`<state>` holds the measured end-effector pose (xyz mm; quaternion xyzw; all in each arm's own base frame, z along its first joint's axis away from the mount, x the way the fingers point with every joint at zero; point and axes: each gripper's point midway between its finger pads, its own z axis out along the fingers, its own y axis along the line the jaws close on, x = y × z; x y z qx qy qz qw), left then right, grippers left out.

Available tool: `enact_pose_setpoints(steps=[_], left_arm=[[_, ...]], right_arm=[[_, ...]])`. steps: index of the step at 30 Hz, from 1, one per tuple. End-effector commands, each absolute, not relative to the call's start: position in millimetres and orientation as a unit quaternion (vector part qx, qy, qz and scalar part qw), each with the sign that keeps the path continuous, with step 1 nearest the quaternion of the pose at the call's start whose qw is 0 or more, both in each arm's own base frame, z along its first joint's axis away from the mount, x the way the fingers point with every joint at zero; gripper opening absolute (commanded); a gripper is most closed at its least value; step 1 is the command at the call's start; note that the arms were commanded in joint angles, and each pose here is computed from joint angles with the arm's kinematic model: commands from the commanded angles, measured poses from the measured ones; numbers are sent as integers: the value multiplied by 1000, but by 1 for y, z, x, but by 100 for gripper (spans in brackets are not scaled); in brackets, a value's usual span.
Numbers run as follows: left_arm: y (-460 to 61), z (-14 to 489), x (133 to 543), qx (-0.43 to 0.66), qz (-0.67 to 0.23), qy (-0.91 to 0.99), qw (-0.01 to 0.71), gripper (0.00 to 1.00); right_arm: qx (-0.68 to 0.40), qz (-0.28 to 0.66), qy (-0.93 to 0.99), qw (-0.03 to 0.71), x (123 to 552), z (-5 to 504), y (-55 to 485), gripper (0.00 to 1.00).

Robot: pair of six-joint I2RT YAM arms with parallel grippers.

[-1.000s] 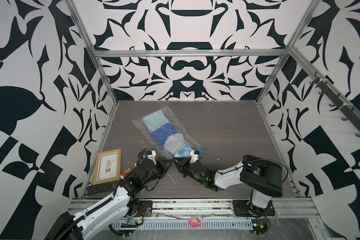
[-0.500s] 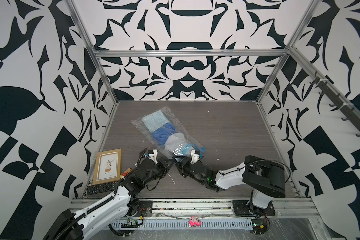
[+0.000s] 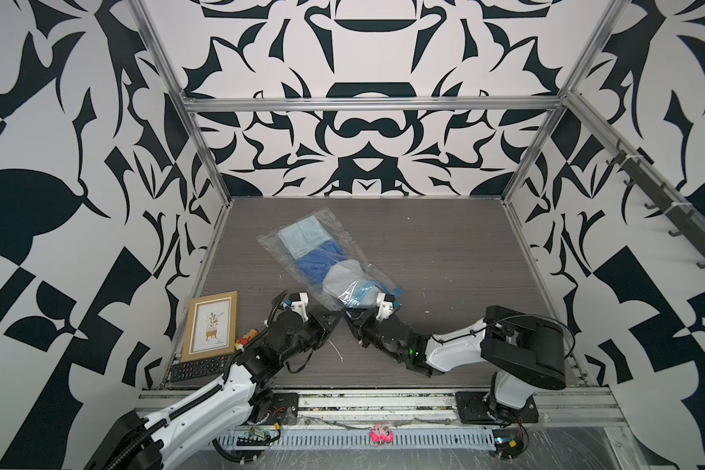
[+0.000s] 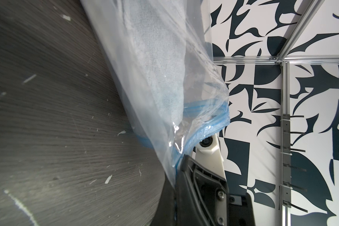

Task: Place the folded towel into the vacuum bag
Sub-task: Close the vacuum bag at the center of the board.

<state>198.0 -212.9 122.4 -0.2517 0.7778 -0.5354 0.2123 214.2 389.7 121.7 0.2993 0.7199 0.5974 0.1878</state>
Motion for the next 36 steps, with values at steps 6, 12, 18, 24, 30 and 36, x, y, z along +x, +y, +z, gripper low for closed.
enact_pose_setpoints(steps=[6, 12, 18, 24, 30, 36], left_arm=[[-215, 144, 201, -242, -553, 763, 230, 0], [-211, 148, 198, -237, -552, 764, 236, 0], [-208, 150, 194, -231, -555, 762, 239, 0], [-206, 149, 191, -231, -556, 762, 238, 0], [-204, 148, 188, -232, -555, 764, 233, 0], [-201, 146, 186, -238, -555, 763, 232, 0]], right_arm=[[303, 611, 700, 210, 218, 143, 384, 0], [332, 586, 703, 229, 223, 135, 364, 0], [361, 556, 707, 245, 230, 125, 346, 0], [392, 528, 705, 265, 239, 115, 325, 0], [418, 485, 713, 286, 245, 102, 300, 0], [430, 437, 727, 310, 249, 90, 282, 0]])
